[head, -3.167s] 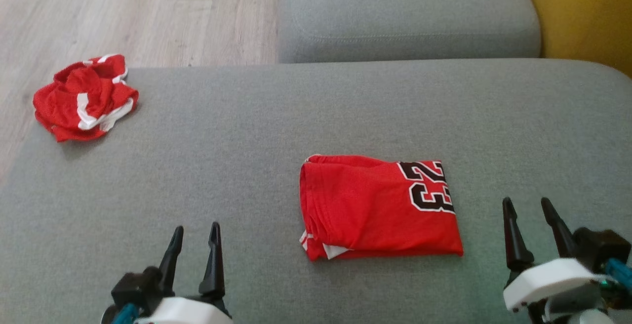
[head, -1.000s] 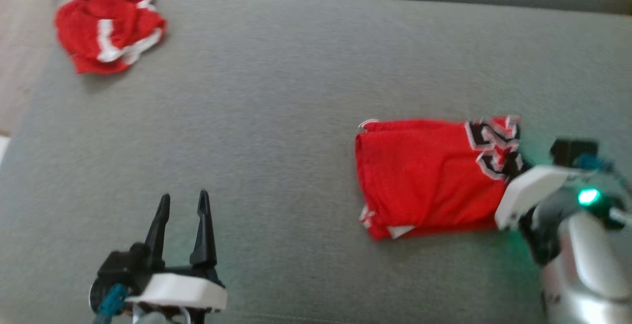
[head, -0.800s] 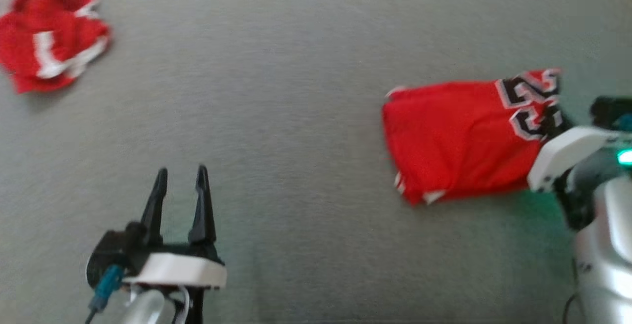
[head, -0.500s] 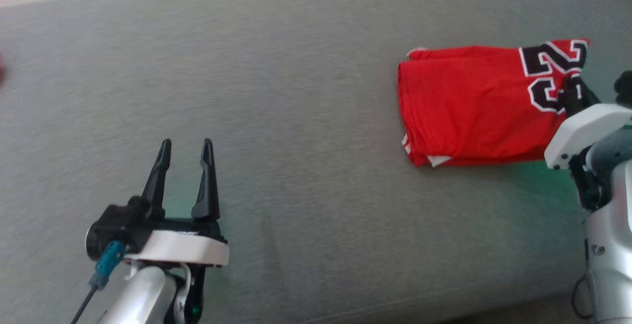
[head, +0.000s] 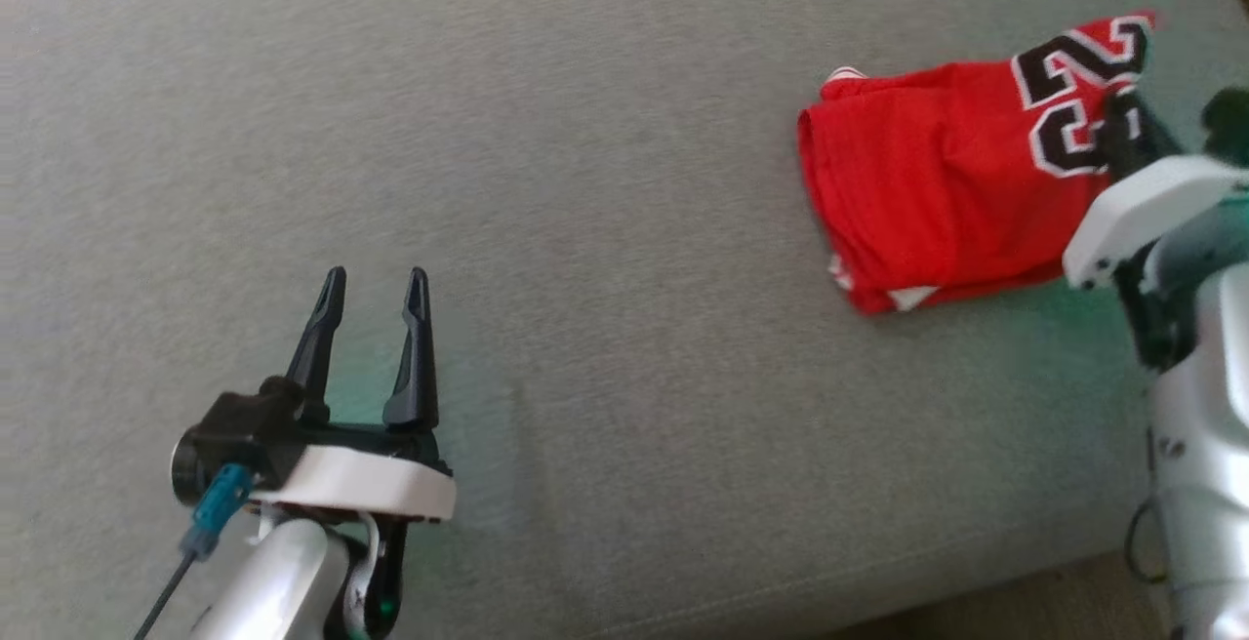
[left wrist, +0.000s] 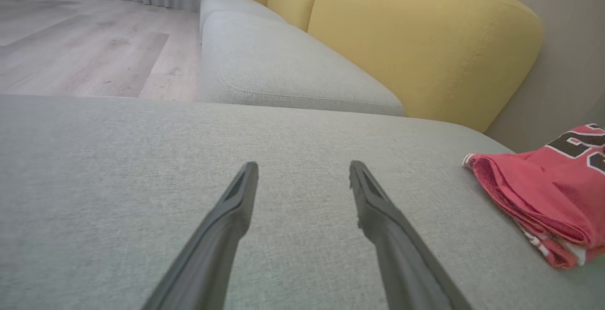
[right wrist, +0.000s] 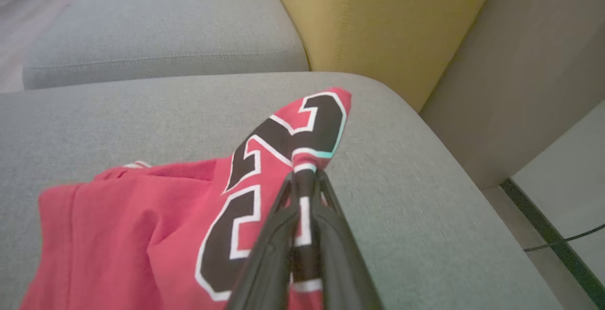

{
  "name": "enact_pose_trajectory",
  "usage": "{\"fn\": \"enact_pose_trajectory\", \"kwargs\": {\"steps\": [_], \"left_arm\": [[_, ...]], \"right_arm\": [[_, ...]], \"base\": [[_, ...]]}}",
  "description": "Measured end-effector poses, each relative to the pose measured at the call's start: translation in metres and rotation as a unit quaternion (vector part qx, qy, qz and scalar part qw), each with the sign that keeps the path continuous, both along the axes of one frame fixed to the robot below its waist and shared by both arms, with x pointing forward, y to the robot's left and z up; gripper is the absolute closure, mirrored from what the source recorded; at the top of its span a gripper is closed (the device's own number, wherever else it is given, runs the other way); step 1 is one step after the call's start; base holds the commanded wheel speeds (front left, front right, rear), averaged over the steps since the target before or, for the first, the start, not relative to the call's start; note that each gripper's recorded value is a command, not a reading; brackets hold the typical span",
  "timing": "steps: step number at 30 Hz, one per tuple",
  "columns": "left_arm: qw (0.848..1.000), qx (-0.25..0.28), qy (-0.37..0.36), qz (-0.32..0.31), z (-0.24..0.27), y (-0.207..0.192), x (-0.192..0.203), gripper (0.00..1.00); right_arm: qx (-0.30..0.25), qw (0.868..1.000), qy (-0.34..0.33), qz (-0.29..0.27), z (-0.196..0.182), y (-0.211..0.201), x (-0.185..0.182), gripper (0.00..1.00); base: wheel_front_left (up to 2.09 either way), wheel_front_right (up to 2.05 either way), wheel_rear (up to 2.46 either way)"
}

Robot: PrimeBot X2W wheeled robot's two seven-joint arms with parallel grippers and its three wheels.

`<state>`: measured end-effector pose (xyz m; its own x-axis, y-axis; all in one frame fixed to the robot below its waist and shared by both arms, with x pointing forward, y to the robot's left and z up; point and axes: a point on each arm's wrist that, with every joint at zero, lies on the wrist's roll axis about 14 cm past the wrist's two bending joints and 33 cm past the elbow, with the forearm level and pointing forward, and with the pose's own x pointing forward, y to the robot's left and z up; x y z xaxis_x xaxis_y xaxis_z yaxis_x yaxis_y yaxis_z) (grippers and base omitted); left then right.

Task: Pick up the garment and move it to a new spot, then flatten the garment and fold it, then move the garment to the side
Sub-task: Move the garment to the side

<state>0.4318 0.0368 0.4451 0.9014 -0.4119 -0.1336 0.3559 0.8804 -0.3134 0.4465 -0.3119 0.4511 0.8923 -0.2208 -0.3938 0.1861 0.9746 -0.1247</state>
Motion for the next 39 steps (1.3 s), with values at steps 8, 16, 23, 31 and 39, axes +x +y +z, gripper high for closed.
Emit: {"fn": "enact_pose_trajectory", "kwargs": {"steps": [8,16,23,31,39], "left_arm": [[0.998,0.015,-0.002,0.058,0.003,0.041,-0.003,0.0],[0.993,0.037,0.008,0.109,-0.003,0.081,-0.011,0.0],[0.992,0.038,0.007,0.118,-0.001,0.088,-0.013,0.0],[0.992,0.038,-0.008,0.119,0.01,0.087,-0.014,0.0],[0.991,0.034,-0.02,0.125,0.024,0.09,-0.029,0.0]], "right_arm": [[-0.046,0.999,-0.001,-0.022,0.015,-0.039,0.034,1.0],[-0.077,0.995,0.019,-0.054,0.012,-0.073,0.05,1.0],[-0.103,0.992,0.031,-0.069,0.01,-0.086,0.051,0.0],[-0.097,0.993,0.01,-0.067,0.017,-0.074,0.047,0.0],[-0.075,0.995,-0.065,-0.014,0.06,-0.024,0.057,0.0]], "base": [[0.0,0.0,0.0],[0.0,0.0,0.0],[0.0,0.0,0.0],[0.0,0.0,0.0],[0.0,0.0,0.0]]}}
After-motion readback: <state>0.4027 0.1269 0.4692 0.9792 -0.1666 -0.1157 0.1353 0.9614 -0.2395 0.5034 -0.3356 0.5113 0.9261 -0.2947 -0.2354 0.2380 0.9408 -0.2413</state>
